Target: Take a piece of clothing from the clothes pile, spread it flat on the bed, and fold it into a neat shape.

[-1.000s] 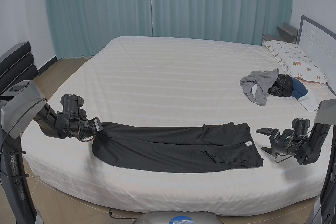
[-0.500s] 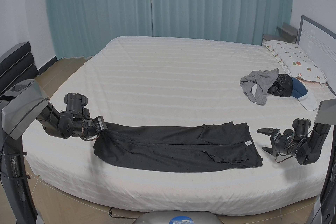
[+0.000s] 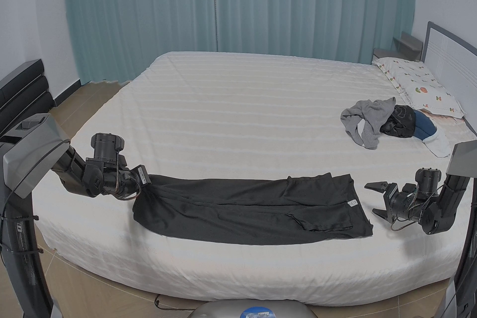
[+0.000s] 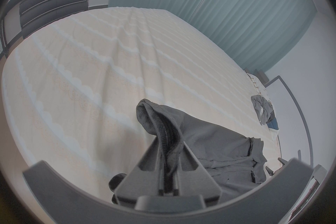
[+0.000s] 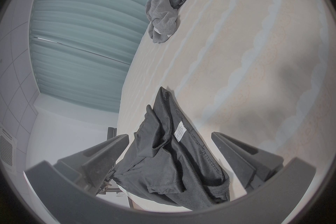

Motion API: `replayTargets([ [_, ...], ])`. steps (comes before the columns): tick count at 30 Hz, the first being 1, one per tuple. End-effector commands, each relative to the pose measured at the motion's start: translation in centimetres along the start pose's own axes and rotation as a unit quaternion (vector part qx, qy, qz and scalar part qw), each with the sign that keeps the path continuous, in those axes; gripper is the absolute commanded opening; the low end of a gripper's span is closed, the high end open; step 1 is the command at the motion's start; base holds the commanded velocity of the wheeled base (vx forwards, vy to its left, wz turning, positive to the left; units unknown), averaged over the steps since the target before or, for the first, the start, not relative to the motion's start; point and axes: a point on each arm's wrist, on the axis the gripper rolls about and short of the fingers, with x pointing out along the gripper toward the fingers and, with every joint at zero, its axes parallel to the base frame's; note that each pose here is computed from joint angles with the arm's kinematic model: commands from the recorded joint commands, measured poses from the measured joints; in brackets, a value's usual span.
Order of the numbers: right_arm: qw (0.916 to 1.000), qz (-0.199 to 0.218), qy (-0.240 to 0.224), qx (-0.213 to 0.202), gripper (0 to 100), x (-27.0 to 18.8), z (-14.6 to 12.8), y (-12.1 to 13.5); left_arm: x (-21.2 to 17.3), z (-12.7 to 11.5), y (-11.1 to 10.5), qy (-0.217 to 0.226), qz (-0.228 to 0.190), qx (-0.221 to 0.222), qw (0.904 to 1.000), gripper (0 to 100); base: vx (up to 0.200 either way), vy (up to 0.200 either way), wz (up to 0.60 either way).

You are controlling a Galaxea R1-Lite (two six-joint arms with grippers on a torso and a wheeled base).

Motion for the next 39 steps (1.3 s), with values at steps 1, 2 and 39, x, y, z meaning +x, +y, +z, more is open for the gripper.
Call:
replayTargets([
  [1,1.0,-0.001,0.001,0.0,100,0.0,0.0,-0.1,-0.1,0.2,0.5,-0.003,0.005,-0.005,1.0,0,0.0,0.0,0.0],
  [2,1.0,-0.001,0.001,0.0,100,0.0,0.0,-0.1,-0.2,0.4,0.6,-0.004,0.006,-0.006,1.0,0,0.0,0.0,0.0],
  [39,1.0,-0.001,0.001,-0.002,100,0.1,0.0,0.0,-3.9,5.3,3.9,-0.032,0.024,-0.061,0.9973,0,0.0,0.0,0.0],
])
